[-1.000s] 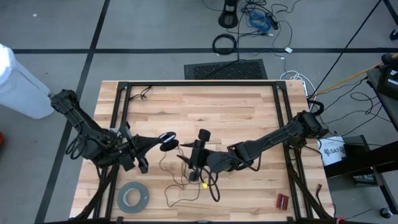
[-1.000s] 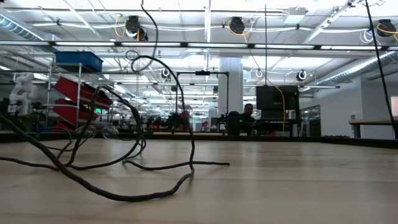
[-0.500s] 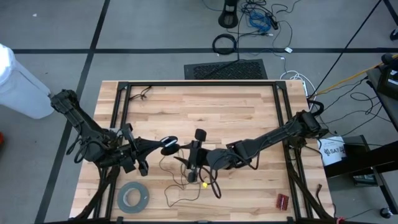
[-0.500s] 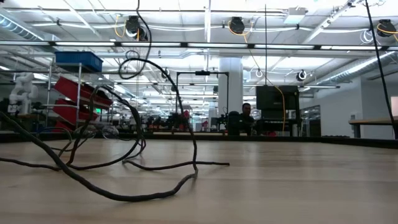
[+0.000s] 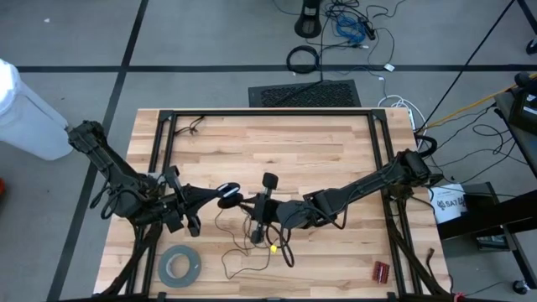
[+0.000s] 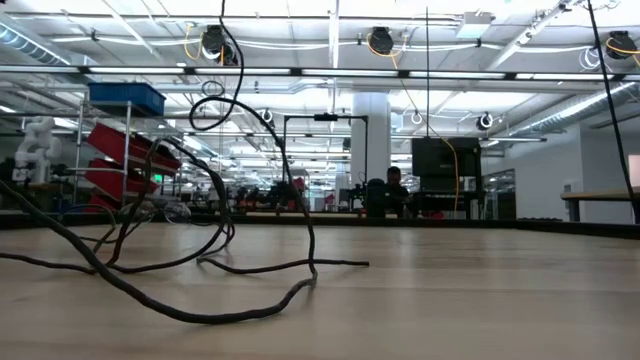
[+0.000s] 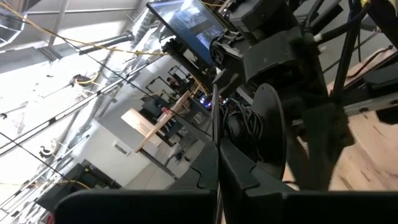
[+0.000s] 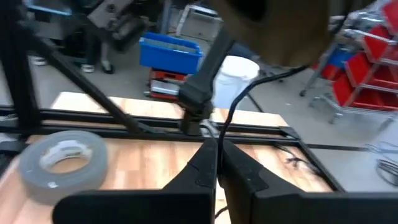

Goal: Coil cords
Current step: Uncoil the black wire from the spool

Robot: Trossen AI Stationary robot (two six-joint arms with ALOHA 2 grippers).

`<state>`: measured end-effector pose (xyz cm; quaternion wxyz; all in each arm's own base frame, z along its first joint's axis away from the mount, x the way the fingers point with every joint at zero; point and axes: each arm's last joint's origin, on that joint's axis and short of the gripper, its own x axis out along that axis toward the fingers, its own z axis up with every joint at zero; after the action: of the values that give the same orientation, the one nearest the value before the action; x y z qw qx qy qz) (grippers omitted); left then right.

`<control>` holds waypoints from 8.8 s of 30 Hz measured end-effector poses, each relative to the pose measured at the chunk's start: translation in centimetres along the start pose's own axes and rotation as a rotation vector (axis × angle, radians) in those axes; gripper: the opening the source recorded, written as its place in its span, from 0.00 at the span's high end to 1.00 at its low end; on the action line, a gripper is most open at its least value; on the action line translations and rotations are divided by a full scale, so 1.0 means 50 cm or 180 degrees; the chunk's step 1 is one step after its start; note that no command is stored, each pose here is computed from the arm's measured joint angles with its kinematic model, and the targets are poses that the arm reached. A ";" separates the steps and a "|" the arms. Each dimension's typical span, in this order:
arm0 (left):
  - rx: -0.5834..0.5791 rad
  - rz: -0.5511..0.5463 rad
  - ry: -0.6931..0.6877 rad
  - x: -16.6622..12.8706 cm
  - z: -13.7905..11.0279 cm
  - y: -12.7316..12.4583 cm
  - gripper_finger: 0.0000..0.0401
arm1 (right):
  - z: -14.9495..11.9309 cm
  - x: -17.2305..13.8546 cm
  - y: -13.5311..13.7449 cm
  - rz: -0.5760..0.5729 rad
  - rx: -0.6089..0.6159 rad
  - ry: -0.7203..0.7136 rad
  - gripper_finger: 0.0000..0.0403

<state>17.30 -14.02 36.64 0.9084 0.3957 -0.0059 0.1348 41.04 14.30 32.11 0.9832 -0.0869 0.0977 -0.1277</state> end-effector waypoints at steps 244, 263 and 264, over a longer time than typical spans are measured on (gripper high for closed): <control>-0.2767 -0.0717 0.0218 0.221 -0.119 -0.176 0.57 | 0.096 -0.163 0.023 -0.1754 -0.1520 0.0245 1.00; -0.3018 -0.0711 0.0114 0.225 -0.115 -0.169 0.57 | 0.102 -0.166 0.028 -0.1604 -0.1440 0.0096 1.00; -0.3018 -0.0703 0.0116 0.225 -0.116 -0.168 0.57 | 0.102 -0.166 0.028 -0.1604 -0.1442 0.0097 1.00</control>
<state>29.69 -12.62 27.95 0.9974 -0.0660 -0.0087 0.0271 34.59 18.59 38.19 0.8748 -0.3227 0.1137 -0.3429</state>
